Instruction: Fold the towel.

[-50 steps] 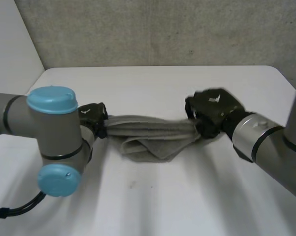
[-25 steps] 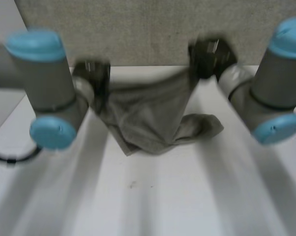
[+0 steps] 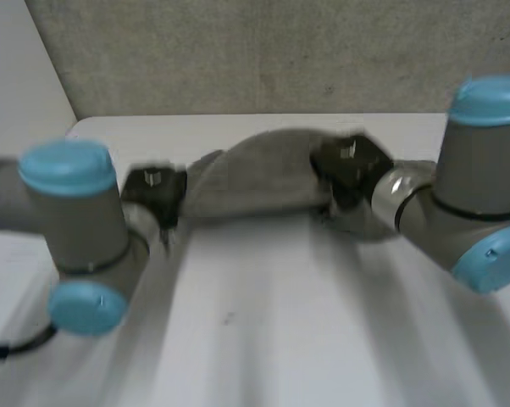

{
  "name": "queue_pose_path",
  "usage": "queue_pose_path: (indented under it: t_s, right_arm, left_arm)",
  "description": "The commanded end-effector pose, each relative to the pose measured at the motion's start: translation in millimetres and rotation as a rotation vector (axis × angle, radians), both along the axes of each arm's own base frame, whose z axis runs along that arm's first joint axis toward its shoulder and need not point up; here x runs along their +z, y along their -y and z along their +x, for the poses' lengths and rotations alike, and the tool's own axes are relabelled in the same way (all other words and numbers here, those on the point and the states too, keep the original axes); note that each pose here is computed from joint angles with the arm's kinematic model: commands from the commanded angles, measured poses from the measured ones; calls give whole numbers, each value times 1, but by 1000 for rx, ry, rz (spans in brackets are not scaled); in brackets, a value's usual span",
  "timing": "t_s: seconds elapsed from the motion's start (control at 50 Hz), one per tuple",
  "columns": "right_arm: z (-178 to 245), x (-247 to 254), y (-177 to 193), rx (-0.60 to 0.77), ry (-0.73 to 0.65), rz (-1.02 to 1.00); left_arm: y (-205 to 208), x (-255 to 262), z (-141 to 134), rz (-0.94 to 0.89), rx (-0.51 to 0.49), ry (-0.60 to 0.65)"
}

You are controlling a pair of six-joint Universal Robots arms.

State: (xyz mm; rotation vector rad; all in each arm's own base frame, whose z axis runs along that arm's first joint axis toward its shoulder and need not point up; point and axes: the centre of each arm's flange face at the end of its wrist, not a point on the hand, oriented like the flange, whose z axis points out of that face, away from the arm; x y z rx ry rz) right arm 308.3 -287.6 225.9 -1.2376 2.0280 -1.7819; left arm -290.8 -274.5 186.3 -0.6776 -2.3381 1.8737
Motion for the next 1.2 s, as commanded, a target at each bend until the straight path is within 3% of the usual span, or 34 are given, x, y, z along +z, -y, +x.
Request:
queue_pose_path:
  t_s: [0.02, 0.08, 0.16, 0.32, 0.44, 0.58, 0.72, 0.94, 1.06, 1.2]
  right_arm:
    - [-19, -53, -12, -38, -228, 206]
    - [-21, -52, -9, -59, -204, 209]
    - [-30, -38, -4, -143, -57, 221]
    - [-56, -16, -12, -247, 130, 205]
    - [-82, 4, -29, -324, 209, 199]
    - [-88, -10, -47, -383, 348, 315]
    - [-67, -26, -62, -357, 567, 412]
    - [-17, -41, -82, -230, 623, 446]
    - [-5, -61, -83, -297, 670, 484]
    - [2, -77, -57, -384, 752, 348]
  left_arm:
    - [-49, -43, 9, 156, -49, 101]
    - [-60, -36, 3, 140, -83, 96]
    - [-58, -21, 2, 97, -77, 72]
    - [-40, 15, 12, -4, 4, 23]
    - [-38, 58, 12, -115, 3, -38]
    - [-45, 121, 1, -271, -37, -120]
    - [-57, 154, -16, -334, -90, -174]
    - [-54, 171, -36, -349, -121, -192]
    - [-50, 174, -41, -355, -122, -200]
    - [-55, 175, -42, -353, -108, -203]
